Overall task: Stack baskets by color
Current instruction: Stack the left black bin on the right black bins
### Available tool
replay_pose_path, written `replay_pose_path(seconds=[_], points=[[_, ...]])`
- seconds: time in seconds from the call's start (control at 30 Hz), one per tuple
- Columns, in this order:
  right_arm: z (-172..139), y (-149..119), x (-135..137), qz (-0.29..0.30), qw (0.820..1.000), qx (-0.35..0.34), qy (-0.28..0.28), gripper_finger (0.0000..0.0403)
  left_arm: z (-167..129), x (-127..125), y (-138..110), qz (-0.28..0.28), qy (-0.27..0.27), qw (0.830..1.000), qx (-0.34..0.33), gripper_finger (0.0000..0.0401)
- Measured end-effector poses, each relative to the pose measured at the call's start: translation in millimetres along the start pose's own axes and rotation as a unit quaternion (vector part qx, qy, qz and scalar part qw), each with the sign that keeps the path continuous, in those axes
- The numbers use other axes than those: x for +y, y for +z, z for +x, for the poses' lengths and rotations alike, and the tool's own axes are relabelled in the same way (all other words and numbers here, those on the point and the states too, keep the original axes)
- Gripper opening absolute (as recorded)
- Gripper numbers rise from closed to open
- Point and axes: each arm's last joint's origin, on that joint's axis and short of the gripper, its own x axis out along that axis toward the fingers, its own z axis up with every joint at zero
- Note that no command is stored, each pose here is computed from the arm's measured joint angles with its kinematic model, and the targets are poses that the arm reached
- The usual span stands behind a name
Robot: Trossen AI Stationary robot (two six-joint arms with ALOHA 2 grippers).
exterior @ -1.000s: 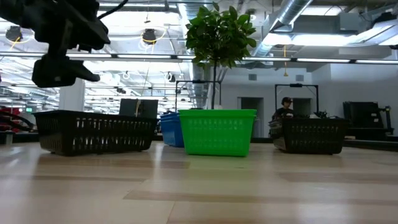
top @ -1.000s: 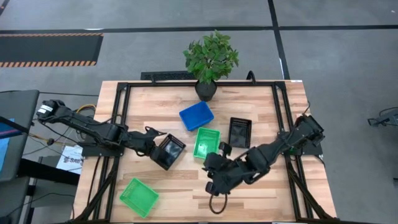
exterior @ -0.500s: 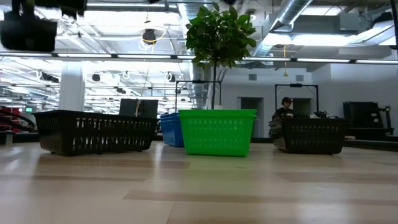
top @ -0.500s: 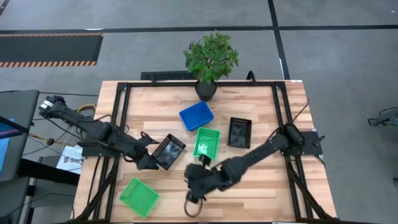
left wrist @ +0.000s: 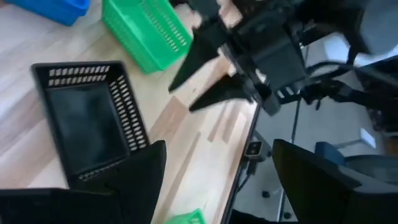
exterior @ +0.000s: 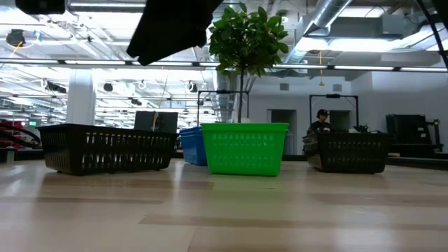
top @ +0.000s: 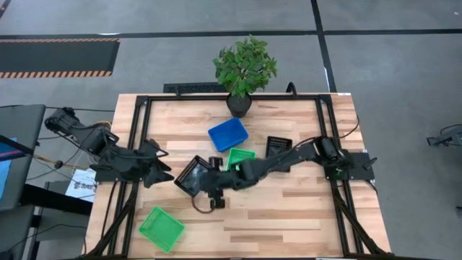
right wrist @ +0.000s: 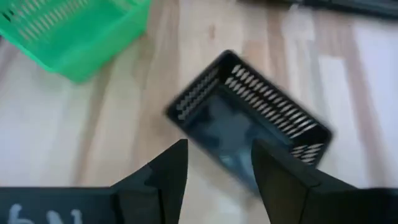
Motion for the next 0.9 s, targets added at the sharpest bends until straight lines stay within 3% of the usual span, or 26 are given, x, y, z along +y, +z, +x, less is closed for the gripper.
replay_pose_path(seconds=[0.1, 0.37, 0.57, 0.9], points=[[4.5, -1.0, -18.2, -0.051, 0.999, 0.006, -0.010, 0.0194, -0.2, 1.3, -0.2, 0.001, 0.007, 1.000, -0.003, 0.0281], [10.8, -0.9, -49.4, -0.121, 0.992, 0.000, 0.037, 0.0191, 0.4, 6.1, -0.6, -0.018, 0.040, 0.999, -0.020, 0.0281], [12.2, -1.0, -48.6, -0.161, 0.984, -0.011, 0.075, 0.0188, 0.2, 7.7, 0.4, -0.025, 0.054, 0.997, -0.044, 0.0281], [63.9, -33.9, -38.4, -0.221, 0.970, 0.048, 0.087, 0.0189, 0.0, 8.6, 1.8, -0.042, 0.064, 0.995, -0.071, 0.0281]])
